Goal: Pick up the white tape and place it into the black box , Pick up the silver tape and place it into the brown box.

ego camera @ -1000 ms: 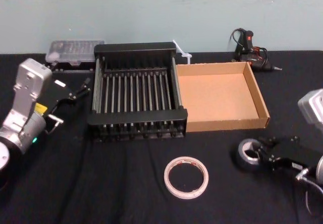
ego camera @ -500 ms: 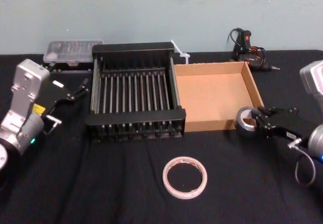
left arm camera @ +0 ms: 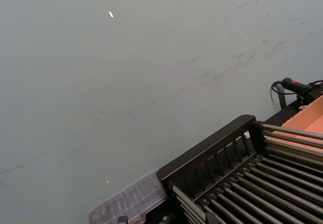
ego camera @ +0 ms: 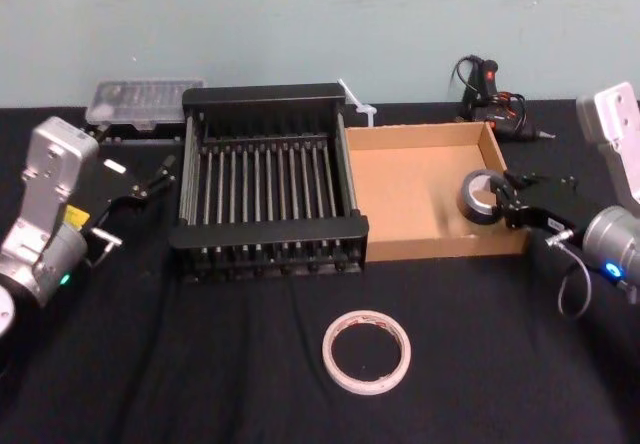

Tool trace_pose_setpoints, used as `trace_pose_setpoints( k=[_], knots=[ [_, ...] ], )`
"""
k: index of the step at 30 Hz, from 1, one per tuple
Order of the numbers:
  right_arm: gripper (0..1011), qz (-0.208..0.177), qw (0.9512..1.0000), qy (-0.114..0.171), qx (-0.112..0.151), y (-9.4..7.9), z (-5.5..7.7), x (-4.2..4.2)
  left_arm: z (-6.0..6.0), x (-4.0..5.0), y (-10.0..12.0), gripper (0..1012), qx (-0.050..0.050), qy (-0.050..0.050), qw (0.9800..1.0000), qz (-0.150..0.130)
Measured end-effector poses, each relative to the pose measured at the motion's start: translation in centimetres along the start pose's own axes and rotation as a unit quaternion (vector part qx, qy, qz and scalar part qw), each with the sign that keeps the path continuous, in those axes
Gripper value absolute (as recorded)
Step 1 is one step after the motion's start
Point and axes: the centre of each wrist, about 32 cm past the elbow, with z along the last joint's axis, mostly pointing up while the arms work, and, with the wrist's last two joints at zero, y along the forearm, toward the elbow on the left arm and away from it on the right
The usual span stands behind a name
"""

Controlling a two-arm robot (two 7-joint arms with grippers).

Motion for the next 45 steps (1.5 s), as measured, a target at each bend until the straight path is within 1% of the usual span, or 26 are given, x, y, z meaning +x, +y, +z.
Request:
trace_pose_setpoints(
  k=[4, 10, 22, 26, 27, 28, 29, 31, 32, 33, 34, 35, 37, 40, 41, 42, 43, 44, 45],
  knots=[
    [158, -0.005, 1.0, 0.003, -0.001, 1.0, 0.2, 0.13, 0.0, 0.0, 0.0, 1001, 0.0, 0.0, 1.0, 0.0],
    [158, -0.01, 0.9999, 0.003, 0.0, 1.8, 0.2, 0.11, 0.0, 0.0, 0.0, 1001, 0.0, 0.0, 1.0, 0.0],
    [158, -0.01, 1.0, 0.002, 0.0, 1.7, 0.2, 0.14, 0.0, 0.0, 0.0, 1001, 0.0, 0.0, 1.0, 0.0],
    [202, -0.009, 1.0, 0.002, 0.0, 1.6, 0.2, 0.14, 0.0, 0.0, 0.0, 1001, 0.0, 0.0, 1.0, 0.0],
    [253, -0.009, 1.0, 0.002, 0.0, 1.6, 0.2, 0.14, 0.0, 0.0, 0.0, 1001, 0.0, 0.0, 1.0, 0.0],
    [280, -0.009, 1.0, 0.002, 0.0, 1.6, 0.2, 0.14, 0.0, 0.0, 0.0, 1001, 0.0, 0.0, 1.0, 0.0],
    [339, -0.009, 1.0, 0.002, 0.0, 1.6, 0.2, 0.14, 0.0, 0.0, 0.0, 1001, 0.0, 0.0, 1.0, 0.0],
    [339, -0.009, 1.0, 0.002, 0.0, 1.6, 0.2, 0.14, 0.0, 0.0, 0.0, 1001, 0.0, 0.0, 1.0, 0.0],
    [392, -0.009, 1.0, 0.002, 0.0, 1.6, 0.2, 0.14, 0.0, 0.0, 0.0, 1001, 0.0, 0.0, 1.0, 0.0],
    [419, -0.009, 1.0, 0.002, 0.0, 1.6, 0.2, 0.14, 0.0, 0.0, 0.0, 1001, 0.0, 0.0, 1.0, 0.0],
    [481, -0.009, 1.0, 0.002, 0.0, 1.6, 0.2, 0.14, 0.0, 0.0, 0.0, 1002, 0.0, 0.0, 1.0, 0.0],
    [501, -0.009, 1.0, 0.002, 0.0, 1.6, 0.2, 0.14, 0.0, 0.0, 0.0, 1001, 0.0, 0.0, 1.0, 0.0],
    [580, -0.008, 1.0, 0.002, 0.0, 1.6, 0.2, 0.14, 0.0, 0.0, 0.0, 1001, 0.0, 0.0, 1.0, 0.0],
    [643, -0.008, 1.0, 0.003, 0.0, 1.6, 0.2, 0.14, 0.0, 0.0, 0.0, 1001, 0.0, 0.0, 1.0, 0.0],
    [702, -0.008, 1.0, 0.003, -0.001, 1.6, 0.2, 0.14, 0.0, 0.0, 0.0, 1001, 0.0, 0.0, 1.0, 0.0],
    [737, -0.008, 1.0, 0.003, -0.001, 1.6, 0.2, 0.14, 0.0, 0.0, 0.0, 1001, 0.0, 0.0, 1.0, 0.0],
    [737, -0.008, 1.0, 0.003, -0.001, 1.6, 0.2, 0.14, 0.0, 0.0, 0.0, 1001, 0.0, 0.0, 1.0, 0.0],
    [791, -0.008, 1.0, 0.003, -0.001, 1.6, 0.2, 0.14, 0.0, 0.0, 0.0, 1002, 0.0, 0.0, 1.0, 0.0],
    [815, -0.008, 1.0, 0.003, -0.001, 1.6, 0.2, 0.13, 0.0, 0.0, 0.0, 1001, 0.0, 0.0, 1.0, 0.0]
  ],
)
